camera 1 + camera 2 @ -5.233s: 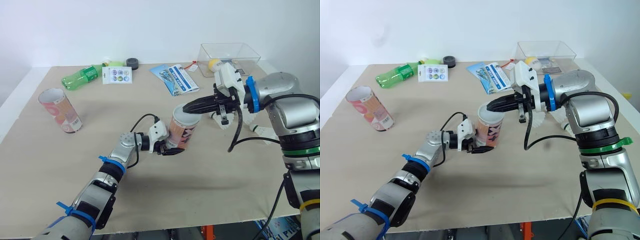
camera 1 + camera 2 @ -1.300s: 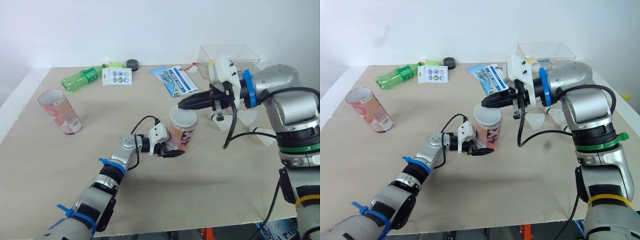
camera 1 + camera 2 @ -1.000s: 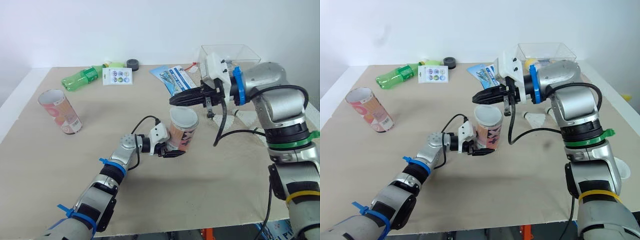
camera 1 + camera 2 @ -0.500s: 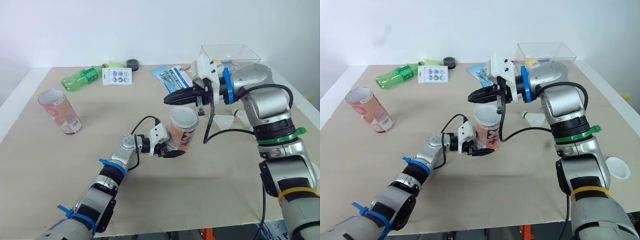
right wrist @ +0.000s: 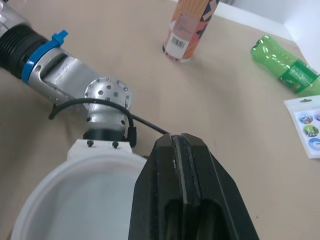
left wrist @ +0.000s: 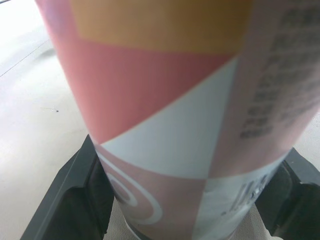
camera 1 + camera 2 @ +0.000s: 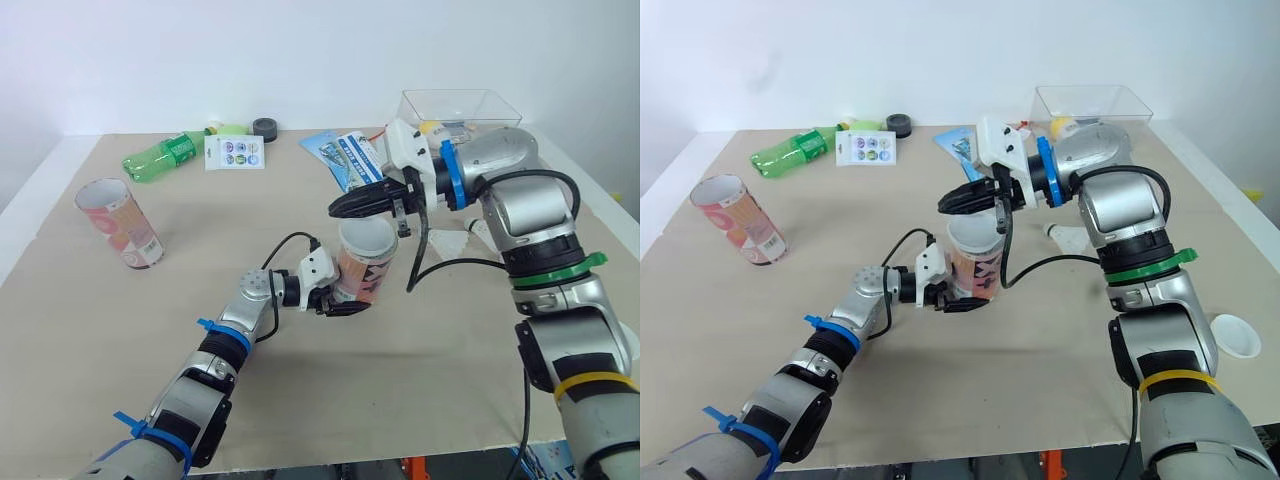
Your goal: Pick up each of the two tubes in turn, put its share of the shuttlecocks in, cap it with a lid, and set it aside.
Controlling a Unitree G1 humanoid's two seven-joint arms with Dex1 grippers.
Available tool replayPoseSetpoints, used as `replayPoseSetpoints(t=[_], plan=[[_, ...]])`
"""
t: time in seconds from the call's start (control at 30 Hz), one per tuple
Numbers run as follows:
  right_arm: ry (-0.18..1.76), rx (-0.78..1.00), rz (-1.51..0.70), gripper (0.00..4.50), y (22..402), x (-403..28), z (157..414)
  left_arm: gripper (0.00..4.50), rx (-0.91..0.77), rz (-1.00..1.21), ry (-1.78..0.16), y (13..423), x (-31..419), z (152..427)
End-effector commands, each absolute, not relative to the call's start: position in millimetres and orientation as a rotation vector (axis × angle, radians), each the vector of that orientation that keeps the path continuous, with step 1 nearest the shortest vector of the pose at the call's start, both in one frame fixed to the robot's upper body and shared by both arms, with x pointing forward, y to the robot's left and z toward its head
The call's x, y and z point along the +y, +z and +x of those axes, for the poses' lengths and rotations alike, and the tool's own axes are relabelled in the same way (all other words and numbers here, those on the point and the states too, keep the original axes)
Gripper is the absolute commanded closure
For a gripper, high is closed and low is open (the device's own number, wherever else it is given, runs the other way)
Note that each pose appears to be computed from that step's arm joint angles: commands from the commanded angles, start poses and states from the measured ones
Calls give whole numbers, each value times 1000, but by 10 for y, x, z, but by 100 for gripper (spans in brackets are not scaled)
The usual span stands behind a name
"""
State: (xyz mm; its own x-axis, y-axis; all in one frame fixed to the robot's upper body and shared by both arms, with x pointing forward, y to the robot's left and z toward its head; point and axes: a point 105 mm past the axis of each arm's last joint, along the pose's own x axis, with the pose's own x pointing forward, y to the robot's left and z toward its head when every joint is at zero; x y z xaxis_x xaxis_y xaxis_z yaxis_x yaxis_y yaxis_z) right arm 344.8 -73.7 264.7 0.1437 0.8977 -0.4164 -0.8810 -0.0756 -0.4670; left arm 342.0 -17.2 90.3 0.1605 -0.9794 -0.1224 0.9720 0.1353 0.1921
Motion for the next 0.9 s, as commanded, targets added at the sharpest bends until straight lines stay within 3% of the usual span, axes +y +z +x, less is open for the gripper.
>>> replayPoseSetpoints(t=[0.03,0.9], plan=[[1456,-58,-785,448,2766,-753,3437,121,20,256,-1451,759,-211,3338],[1459,-7,-756,448,2800,-994,3249,121,34,259,-1462,736,-211,3326]])
